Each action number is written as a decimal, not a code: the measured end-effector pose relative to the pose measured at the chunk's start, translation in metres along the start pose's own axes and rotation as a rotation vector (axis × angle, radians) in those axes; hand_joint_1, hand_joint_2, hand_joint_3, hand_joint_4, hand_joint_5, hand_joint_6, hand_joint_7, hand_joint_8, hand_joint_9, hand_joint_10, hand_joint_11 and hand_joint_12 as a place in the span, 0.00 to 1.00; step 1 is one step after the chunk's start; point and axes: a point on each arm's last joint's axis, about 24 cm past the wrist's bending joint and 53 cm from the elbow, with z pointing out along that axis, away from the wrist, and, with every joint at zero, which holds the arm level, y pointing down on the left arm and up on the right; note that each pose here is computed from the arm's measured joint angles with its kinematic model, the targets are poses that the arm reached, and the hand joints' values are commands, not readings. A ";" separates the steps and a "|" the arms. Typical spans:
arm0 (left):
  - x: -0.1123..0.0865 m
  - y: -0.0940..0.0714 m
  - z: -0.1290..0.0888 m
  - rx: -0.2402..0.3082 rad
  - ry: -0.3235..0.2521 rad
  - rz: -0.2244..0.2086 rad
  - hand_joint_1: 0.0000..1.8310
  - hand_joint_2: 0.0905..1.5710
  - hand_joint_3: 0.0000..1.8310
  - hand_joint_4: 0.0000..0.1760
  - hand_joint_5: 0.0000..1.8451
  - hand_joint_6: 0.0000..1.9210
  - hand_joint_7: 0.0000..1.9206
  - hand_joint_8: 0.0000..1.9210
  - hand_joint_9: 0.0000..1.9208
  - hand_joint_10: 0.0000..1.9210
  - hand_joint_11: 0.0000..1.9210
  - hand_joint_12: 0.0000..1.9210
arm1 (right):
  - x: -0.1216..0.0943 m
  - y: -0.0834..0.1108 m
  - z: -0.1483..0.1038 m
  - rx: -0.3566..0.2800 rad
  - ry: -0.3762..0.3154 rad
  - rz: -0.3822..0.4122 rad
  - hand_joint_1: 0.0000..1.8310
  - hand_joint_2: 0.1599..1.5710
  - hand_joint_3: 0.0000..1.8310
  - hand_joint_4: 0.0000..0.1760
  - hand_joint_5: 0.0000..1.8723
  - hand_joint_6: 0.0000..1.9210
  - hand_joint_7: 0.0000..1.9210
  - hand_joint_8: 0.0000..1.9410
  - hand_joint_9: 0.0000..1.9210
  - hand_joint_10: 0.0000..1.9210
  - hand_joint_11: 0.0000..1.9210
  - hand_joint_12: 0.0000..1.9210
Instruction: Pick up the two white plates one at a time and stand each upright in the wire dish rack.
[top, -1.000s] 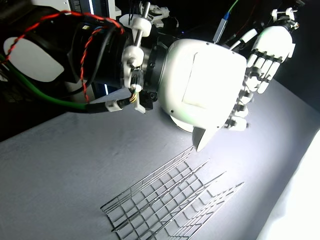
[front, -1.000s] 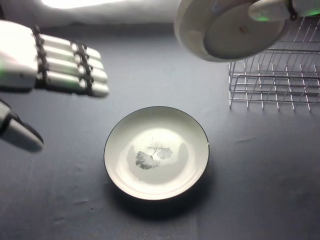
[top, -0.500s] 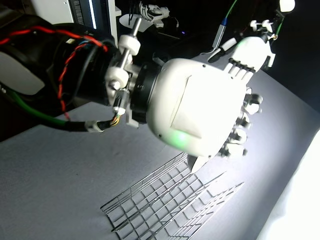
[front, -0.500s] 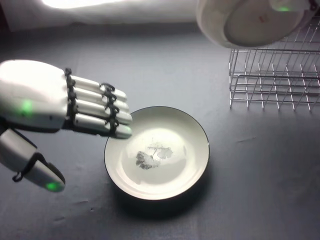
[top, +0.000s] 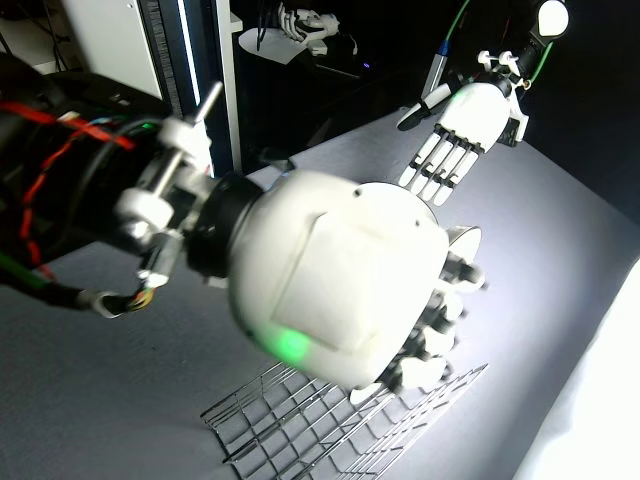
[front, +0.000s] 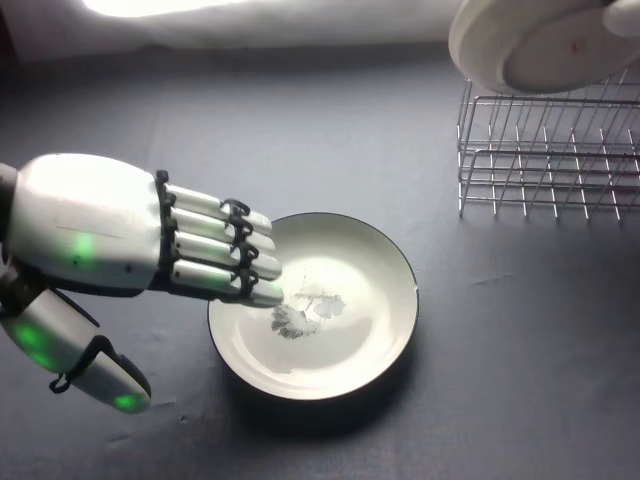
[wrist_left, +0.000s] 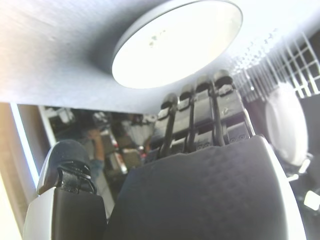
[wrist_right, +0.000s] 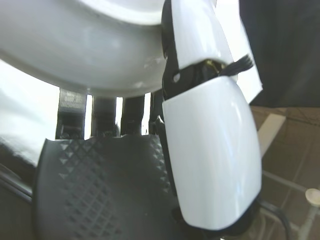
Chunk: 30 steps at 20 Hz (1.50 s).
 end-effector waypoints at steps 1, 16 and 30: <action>0.001 0.000 0.001 0.000 0.000 -0.004 0.00 0.71 0.00 0.00 0.03 0.01 0.01 0.00 0.00 0.00 0.00 0.00 | -0.004 -0.004 -0.001 0.009 -0.006 -0.005 0.74 0.69 0.00 0.00 0.47 0.59 0.51 0.46 0.43 0.66 0.38 0.66; 0.028 0.010 0.012 -0.033 0.052 -0.033 0.00 0.70 0.00 0.00 0.00 0.00 0.00 0.00 0.00 0.00 0.00 0.00 | -0.053 -0.067 -0.013 0.132 -0.074 -0.141 0.75 0.69 0.00 0.00 0.49 0.57 0.51 0.45 0.45 0.66 0.38 0.65; 0.041 0.027 0.008 -0.071 0.076 -0.047 0.00 0.71 0.00 0.00 0.03 0.01 0.01 0.00 0.00 0.00 0.00 0.00 | -0.043 -0.078 -0.017 0.133 -0.041 -0.199 0.70 0.69 0.00 0.00 0.38 0.33 0.40 0.28 0.44 0.11 0.31 0.50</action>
